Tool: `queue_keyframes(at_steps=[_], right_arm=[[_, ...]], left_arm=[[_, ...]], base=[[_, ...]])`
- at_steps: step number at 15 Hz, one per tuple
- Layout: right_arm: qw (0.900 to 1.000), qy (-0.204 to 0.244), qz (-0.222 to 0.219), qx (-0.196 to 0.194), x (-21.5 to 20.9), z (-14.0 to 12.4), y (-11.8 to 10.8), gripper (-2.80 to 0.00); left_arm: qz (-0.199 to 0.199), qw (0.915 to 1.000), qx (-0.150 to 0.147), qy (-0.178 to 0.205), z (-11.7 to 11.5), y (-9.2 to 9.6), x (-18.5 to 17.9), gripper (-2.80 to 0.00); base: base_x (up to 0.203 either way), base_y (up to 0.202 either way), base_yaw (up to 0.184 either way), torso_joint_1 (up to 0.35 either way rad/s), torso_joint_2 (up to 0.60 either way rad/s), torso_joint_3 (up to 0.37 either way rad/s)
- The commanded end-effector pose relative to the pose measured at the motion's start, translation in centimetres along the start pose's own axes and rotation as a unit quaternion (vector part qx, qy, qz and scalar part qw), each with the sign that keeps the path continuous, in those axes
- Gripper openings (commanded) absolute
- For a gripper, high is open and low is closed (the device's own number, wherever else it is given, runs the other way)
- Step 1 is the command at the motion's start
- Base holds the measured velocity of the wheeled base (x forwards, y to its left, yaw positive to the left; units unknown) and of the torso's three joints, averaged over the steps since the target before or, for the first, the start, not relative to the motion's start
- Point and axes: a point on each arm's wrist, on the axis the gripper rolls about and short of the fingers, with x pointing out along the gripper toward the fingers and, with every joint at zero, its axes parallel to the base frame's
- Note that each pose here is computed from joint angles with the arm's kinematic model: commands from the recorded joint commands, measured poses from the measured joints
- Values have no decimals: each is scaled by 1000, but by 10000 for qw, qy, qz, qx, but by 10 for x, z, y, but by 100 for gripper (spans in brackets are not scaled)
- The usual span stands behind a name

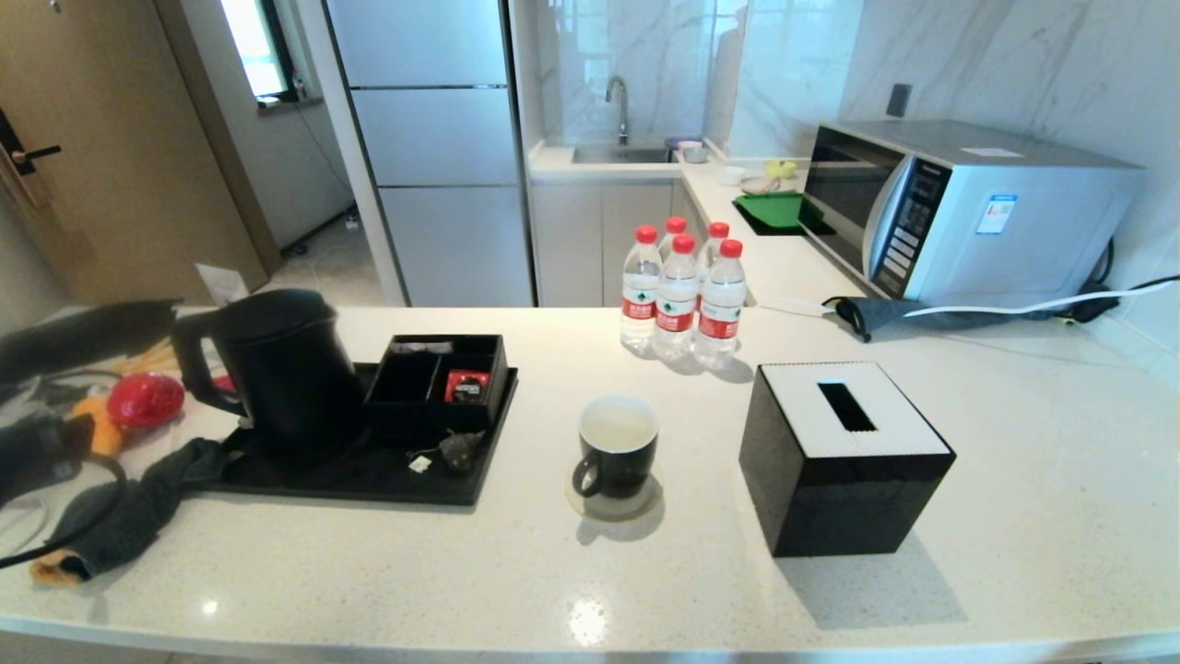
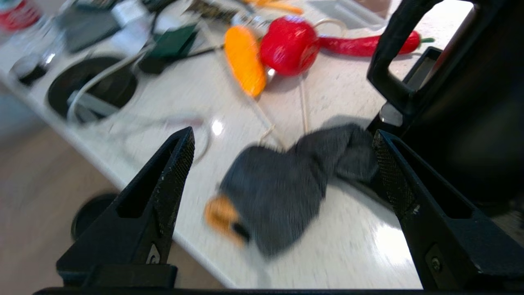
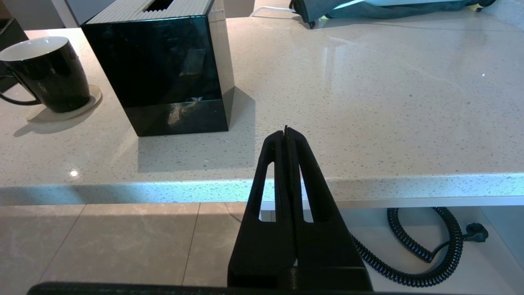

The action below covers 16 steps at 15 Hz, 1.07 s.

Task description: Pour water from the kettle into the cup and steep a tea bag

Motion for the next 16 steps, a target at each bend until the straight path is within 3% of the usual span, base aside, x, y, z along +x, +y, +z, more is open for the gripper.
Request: queue_keyframes(at_steps=[1, 3, 8, 16], right_arm=[[10000, -3, 0, 3, 0, 0, 0, -280], [10000, 2, 0, -2, 0, 0, 0, -280], [10000, 1, 0, 3, 0, 0, 0, -280], [10000, -1, 0, 3, 0, 0, 0, -280]], left_arm=[[-257, 9995, 117, 136, -16, 3, 33, 0], [-605, 9979, 133, -178, -20, 3, 51, 0], [-929, 9922, 134, -825, -29, 1, 93, 0], [-1432, 9852, 201, -925, -38, -12, 132, 0]], base=[[0, 0, 0, 0, 0, 0], [0, 0, 0, 0, 0, 0], [0, 0, 0, 0, 0, 0], [0, 0, 0, 0, 0, 0]])
